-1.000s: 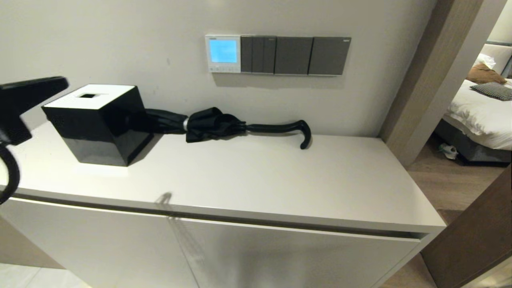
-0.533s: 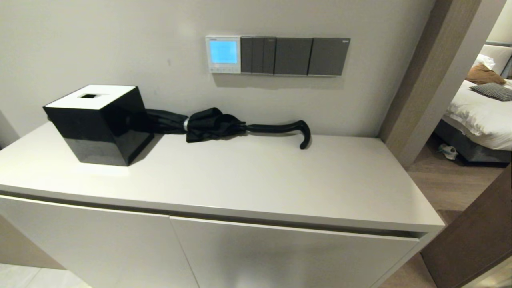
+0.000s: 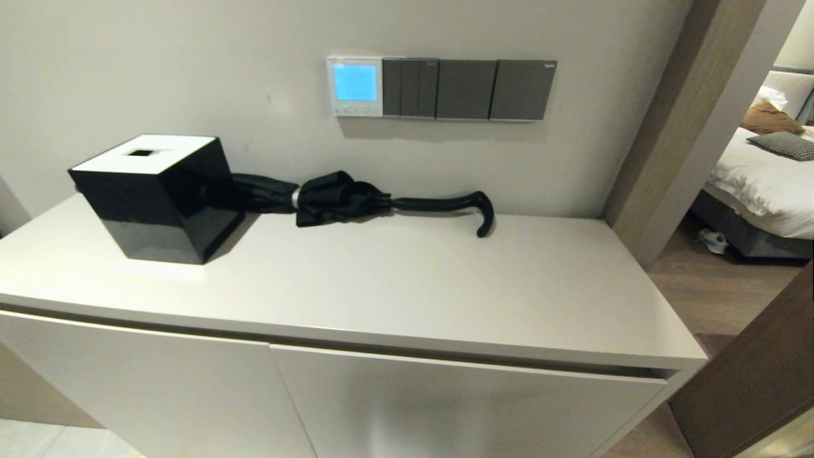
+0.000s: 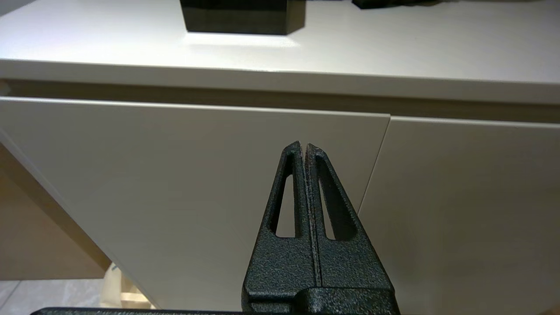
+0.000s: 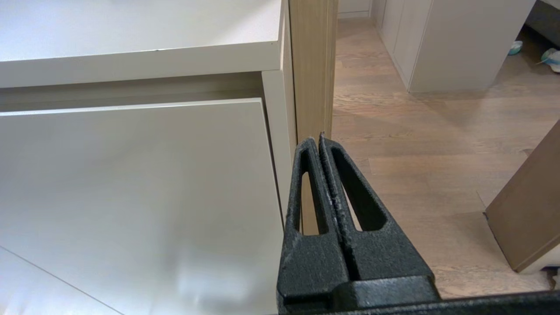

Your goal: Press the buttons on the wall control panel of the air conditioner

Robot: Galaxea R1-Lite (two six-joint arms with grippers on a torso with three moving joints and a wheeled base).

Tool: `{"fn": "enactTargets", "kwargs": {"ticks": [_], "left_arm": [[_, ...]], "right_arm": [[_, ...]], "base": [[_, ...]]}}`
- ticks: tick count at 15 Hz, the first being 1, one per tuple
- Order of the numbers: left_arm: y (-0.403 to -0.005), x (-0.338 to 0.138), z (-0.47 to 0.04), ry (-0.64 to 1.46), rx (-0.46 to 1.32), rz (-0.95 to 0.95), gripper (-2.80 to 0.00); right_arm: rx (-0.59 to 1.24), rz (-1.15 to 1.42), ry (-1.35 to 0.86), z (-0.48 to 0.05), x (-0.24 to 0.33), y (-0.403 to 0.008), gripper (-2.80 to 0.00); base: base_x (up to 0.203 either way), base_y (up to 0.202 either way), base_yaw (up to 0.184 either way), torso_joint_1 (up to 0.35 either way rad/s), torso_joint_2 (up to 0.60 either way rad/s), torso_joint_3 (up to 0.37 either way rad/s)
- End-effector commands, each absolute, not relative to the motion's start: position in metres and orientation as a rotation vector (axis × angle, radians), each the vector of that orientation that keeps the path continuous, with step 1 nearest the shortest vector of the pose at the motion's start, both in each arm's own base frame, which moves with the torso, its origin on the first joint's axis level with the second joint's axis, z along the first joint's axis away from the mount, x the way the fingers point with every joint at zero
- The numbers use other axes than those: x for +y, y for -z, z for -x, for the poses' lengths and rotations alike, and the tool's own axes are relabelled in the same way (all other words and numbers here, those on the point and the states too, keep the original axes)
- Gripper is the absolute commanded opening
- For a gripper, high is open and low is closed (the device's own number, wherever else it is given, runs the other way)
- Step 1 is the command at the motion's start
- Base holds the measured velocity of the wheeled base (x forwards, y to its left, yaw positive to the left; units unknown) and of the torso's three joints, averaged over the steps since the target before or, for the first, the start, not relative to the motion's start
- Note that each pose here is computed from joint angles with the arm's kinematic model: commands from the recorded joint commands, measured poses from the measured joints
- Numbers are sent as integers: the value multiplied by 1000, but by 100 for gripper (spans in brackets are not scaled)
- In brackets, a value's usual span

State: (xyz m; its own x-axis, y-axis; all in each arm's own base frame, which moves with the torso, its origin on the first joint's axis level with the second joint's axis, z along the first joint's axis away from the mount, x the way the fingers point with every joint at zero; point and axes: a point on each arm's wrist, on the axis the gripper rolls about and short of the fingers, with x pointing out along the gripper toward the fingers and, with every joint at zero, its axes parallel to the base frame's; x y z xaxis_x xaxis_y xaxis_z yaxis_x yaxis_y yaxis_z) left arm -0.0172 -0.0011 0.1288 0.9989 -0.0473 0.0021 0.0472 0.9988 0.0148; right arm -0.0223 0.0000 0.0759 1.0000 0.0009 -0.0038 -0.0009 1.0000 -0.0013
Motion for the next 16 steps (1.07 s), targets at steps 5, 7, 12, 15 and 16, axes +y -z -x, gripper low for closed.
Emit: {"fn": "enactTargets", "kwargs": {"ticks": [5, 7, 12, 15, 16], "left_arm": [[-94, -1, 27, 30, -43, -22, -280], [-89, 0, 28, 4, -41, -25, -280], [-76, 0, 23, -8, -13, -87, -280], [-74, 0, 23, -6, 6, -86, -280], [-74, 0, 23, -6, 6, -86, -280]], "right_arm": [[6, 2, -2, 22, 0, -75, -280], [6, 2, -2, 22, 0, -75, -280], [6, 2, -2, 22, 0, -75, -280], [6, 2, -2, 22, 0, -75, -280], [6, 2, -2, 22, 0, -75, -280]], "base": [[0, 0, 0, 0, 0, 0], [0, 0, 0, 0, 0, 0], [0, 0, 0, 0, 0, 0], [0, 0, 0, 0, 0, 0], [0, 0, 0, 0, 0, 0]]}}
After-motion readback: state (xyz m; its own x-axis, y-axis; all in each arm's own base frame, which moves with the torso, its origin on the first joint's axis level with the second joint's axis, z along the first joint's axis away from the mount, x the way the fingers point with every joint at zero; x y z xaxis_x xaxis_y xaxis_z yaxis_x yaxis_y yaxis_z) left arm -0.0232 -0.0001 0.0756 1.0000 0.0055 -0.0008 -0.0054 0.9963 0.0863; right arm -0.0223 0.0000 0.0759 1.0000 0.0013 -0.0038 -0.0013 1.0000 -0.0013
